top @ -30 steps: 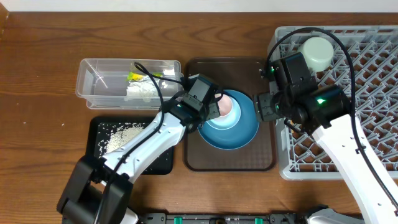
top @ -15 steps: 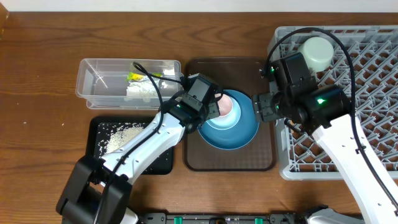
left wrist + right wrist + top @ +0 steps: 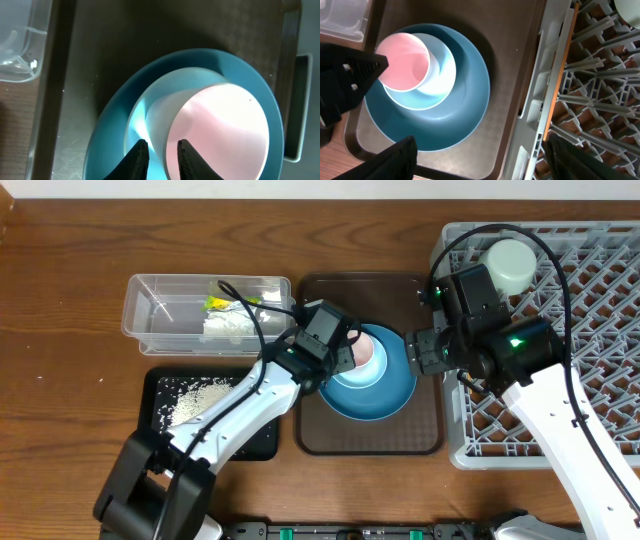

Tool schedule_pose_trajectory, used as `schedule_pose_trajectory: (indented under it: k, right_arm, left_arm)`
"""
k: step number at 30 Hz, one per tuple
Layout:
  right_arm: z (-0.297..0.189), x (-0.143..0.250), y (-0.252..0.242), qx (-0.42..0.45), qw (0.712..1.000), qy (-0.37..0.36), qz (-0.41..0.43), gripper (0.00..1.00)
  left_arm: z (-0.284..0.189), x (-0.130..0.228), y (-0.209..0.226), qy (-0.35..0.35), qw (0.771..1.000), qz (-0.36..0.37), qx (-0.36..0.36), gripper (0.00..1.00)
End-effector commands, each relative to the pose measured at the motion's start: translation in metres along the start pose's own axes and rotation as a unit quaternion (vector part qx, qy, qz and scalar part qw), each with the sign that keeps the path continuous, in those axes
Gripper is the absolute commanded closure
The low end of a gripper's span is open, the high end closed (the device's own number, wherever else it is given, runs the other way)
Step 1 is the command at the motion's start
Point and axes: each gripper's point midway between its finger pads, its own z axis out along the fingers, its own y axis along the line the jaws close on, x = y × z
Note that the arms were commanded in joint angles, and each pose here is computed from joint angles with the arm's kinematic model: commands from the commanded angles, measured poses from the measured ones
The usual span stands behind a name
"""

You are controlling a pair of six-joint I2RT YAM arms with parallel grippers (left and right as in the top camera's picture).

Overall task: Sort waste into correct bins and load items into the dishwasher rack
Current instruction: 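Lower the left gripper into the pink cup and grasp it, then lift the pink cup with the left gripper and tilt it toward the right gripper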

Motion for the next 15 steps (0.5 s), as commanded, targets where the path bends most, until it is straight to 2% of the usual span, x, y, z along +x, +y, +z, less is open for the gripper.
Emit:
schedule_pose_trajectory:
  k: [1,10,13,15]
  right_arm:
    - [-0.0065,-0.0072,-0.0067,0.007,1.0,-0.014,0.012,0.19]
    - [-0.0066,-0.0074,-0.0112,0.02,1.0,-0.016,0.012,0.19]
    - [-0.0066,-0.0059,-0.0115,0.021,1.0,-0.012,0.012,0.18]
    - [-0.0066,-0.0053,-0.0116,0.021,1.0,-0.011,0.012,0.17]
  left_arm:
    - [0.0077,0.0007,0.0059,-0.002,1.0,-0.001,-0.018,0.77]
    - [0.0093,-0.0007,0.006,-0.003,1.0,-0.002,-0.017,0.81]
    - [0.0092,-0.0009,0.006,-0.003,1.0,-0.002,-0.017,0.92]
    - [0.0071,-0.0028,0.0056,-0.006,1.0,-0.004,-0.015,0.94]
